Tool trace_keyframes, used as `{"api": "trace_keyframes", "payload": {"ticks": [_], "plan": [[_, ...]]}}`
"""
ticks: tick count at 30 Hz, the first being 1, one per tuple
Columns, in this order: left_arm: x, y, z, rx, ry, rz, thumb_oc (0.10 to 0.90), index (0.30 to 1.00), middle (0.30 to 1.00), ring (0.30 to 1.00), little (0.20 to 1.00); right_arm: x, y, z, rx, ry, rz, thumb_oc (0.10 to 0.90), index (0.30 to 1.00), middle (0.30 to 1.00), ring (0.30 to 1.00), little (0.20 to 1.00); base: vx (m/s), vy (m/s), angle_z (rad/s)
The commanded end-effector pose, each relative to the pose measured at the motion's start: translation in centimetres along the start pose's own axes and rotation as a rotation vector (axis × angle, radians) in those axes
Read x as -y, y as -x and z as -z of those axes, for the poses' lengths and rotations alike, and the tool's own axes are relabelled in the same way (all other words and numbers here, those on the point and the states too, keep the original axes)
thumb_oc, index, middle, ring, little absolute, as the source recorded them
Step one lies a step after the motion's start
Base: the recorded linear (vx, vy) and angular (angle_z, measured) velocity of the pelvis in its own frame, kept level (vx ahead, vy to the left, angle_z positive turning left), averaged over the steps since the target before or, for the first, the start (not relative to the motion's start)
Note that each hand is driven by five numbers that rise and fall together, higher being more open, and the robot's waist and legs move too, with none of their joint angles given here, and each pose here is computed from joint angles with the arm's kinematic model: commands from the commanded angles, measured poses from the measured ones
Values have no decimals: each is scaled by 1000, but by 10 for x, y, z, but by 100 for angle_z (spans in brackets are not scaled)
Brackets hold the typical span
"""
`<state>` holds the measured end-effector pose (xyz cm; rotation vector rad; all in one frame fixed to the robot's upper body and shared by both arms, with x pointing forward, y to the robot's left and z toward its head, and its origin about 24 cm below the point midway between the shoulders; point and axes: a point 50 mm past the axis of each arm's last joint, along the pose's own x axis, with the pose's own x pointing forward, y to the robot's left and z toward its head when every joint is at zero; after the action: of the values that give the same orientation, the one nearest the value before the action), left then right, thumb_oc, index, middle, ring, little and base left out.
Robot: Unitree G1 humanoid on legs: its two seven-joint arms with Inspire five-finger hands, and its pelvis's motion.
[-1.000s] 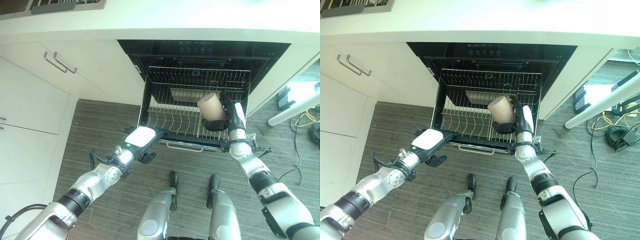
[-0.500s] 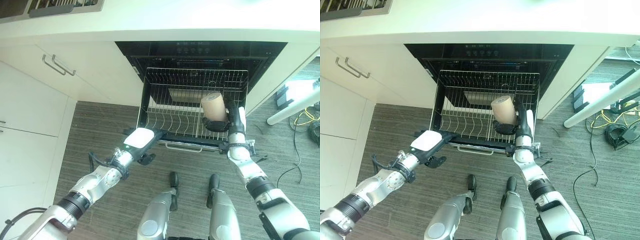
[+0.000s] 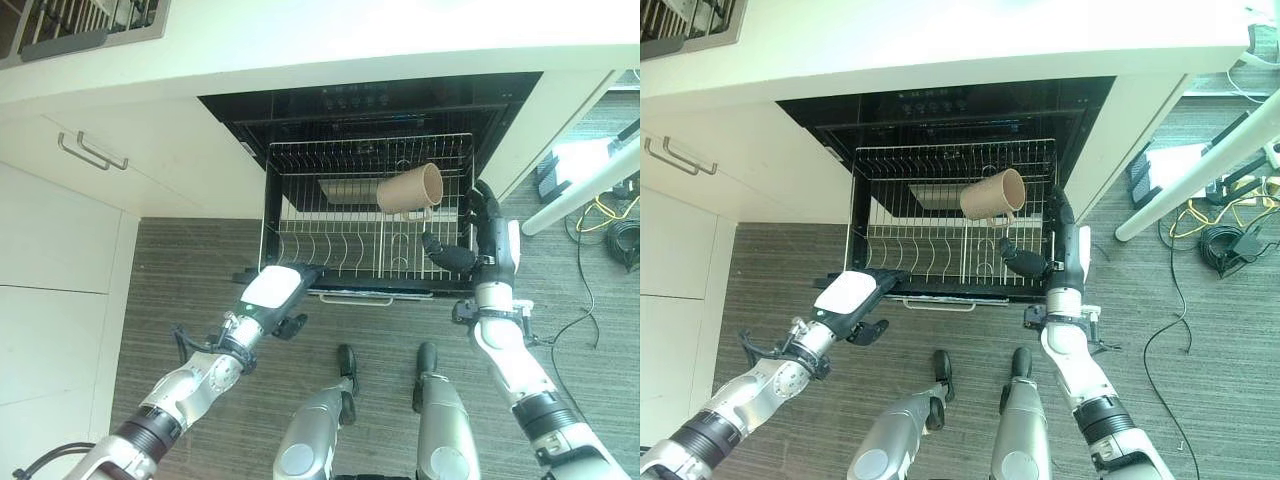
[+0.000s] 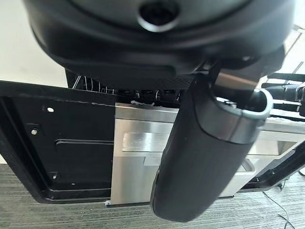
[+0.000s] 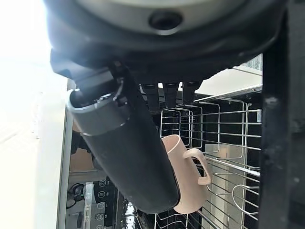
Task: Place the dishes in the dishwasher.
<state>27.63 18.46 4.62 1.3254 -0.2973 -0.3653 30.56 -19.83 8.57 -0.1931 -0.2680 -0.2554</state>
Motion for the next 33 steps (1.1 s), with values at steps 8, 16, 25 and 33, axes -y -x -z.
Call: {"api": "trace_keyframes", "payload": {"ticks": [8, 16, 25, 33], "plan": [[-8, 0, -17, 53, 32, -117, 800, 900, 900, 900, 900, 13, 10, -24, 170, -79, -22, 800, 900, 900, 900, 900, 0, 0, 0], [-3, 19, 2, -87, 74, -204, 800, 900, 900, 900, 900, 14, 30, -47, 339, -243, -56, 800, 900, 900, 900, 900, -21, -82, -1], [-31, 47, 20, -233, 603, -629, 800, 900, 900, 900, 900, 12, 39, -58, 388, -278, -161, 800, 900, 900, 900, 900, 20, -128, 7], [-49, 65, 26, -231, 971, -807, 800, 900, 900, 900, 900, 33, 46, -52, 348, -237, -160, 800, 900, 900, 900, 900, 8, 47, 0]]}}
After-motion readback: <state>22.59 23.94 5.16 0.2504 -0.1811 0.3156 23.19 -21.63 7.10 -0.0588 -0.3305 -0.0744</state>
